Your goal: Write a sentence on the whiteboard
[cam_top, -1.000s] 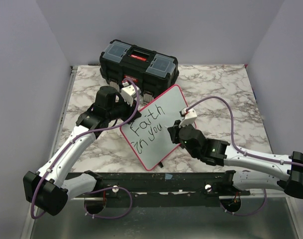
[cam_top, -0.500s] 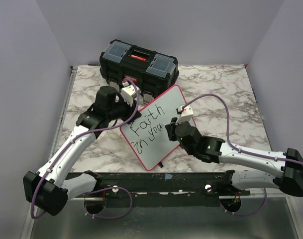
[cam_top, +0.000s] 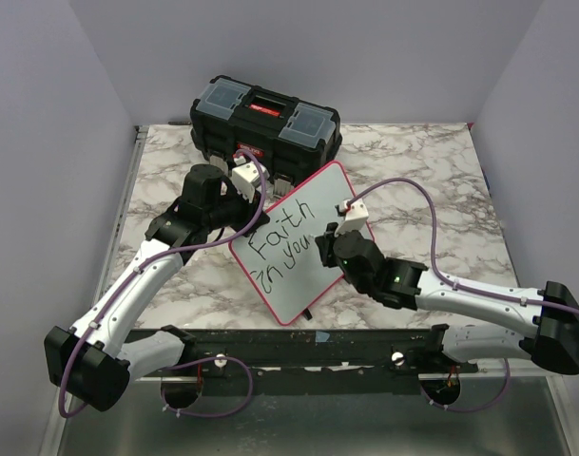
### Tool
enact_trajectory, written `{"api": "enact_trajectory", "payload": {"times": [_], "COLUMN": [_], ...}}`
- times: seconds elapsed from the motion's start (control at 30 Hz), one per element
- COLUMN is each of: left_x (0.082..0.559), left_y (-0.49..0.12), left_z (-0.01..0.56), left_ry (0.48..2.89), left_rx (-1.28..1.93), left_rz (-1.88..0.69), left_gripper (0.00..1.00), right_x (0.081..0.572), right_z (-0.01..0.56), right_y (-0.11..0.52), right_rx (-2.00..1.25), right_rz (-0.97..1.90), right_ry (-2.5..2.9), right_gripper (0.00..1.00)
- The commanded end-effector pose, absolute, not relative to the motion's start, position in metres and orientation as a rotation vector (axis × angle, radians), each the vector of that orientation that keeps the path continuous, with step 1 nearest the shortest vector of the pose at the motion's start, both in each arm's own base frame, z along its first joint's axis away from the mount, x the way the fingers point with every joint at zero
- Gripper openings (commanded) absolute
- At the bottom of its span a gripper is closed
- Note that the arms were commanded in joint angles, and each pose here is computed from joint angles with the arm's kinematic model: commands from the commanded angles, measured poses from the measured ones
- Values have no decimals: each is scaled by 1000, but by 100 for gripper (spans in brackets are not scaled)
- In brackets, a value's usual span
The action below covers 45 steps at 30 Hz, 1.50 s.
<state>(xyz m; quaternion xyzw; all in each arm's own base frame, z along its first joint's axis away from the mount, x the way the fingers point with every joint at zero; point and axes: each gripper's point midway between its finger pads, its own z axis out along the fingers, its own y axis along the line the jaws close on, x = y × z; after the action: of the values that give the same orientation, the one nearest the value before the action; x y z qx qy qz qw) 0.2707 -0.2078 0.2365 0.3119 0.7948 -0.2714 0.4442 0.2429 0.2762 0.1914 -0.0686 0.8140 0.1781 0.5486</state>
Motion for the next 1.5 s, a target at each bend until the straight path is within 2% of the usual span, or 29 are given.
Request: {"api": "enact_trajectory", "payload": {"times": [0.0, 0.57, 1.47], "left_x": [274, 273, 273], "left_y": [-206, -206, -205], "left_z": [247, 247, 247], "left_ry": [1910, 1909, 1910], "left_rx": [803, 804, 803], "left_rz": [-627, -627, -623], "left_gripper": [0, 0, 0], "right_x": [250, 253, 242], "right_z": [197, 214, 177], "right_y": [275, 287, 271], "right_rx": [-131, -195, -174], "right_rz": [413, 451, 415], "right_ry": [1922, 1907, 1985], "right_gripper": [1, 1, 1]}}
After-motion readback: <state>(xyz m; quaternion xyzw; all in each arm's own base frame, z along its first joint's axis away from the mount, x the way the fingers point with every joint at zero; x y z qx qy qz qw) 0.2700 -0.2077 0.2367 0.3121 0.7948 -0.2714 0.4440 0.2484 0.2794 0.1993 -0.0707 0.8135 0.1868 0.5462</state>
